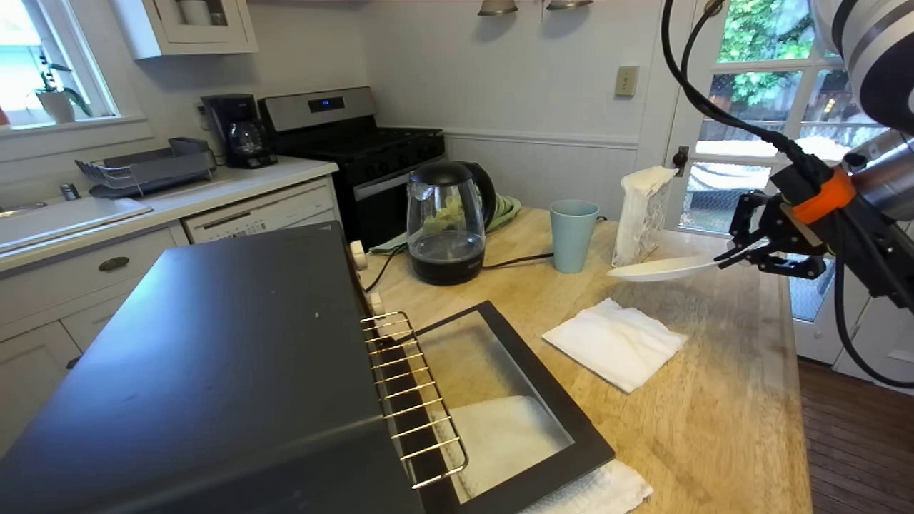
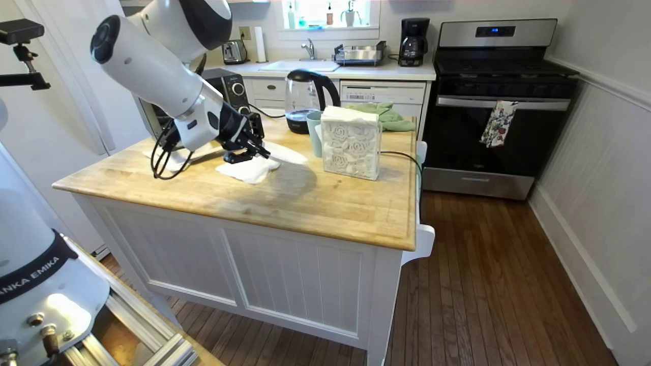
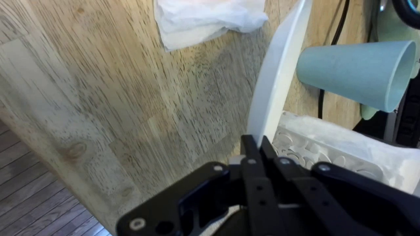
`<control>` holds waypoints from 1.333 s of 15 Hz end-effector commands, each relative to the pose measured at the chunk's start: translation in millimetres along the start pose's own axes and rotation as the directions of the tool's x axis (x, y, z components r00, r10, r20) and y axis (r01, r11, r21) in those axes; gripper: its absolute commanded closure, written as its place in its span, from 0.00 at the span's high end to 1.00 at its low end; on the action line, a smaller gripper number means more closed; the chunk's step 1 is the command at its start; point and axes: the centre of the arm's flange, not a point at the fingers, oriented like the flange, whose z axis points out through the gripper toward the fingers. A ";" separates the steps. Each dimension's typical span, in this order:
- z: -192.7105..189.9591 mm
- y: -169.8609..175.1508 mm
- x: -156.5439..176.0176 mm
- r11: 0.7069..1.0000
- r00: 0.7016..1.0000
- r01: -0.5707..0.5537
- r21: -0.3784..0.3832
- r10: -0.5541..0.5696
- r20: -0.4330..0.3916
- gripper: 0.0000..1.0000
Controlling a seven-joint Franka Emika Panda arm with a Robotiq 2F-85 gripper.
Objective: Take the white plate out of the oven
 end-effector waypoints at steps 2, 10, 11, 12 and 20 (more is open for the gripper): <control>52.4 5.7 -30.8 0.999 1.000 0.010 -0.035 -0.011 -0.021 0.01; 66.8 11.7 -22.3 0.998 0.998 -0.002 -0.062 -0.001 -0.056 0.01; 68.1 12.7 -21.2 0.998 0.998 -0.003 -0.065 -0.001 -0.058 0.01; 70.5 13.5 -20.9 0.998 0.998 -0.002 -0.069 -0.002 -0.057 0.01; 15.4 9.4 -3.8 0.996 0.999 0.029 -0.081 -0.032 -0.029 0.05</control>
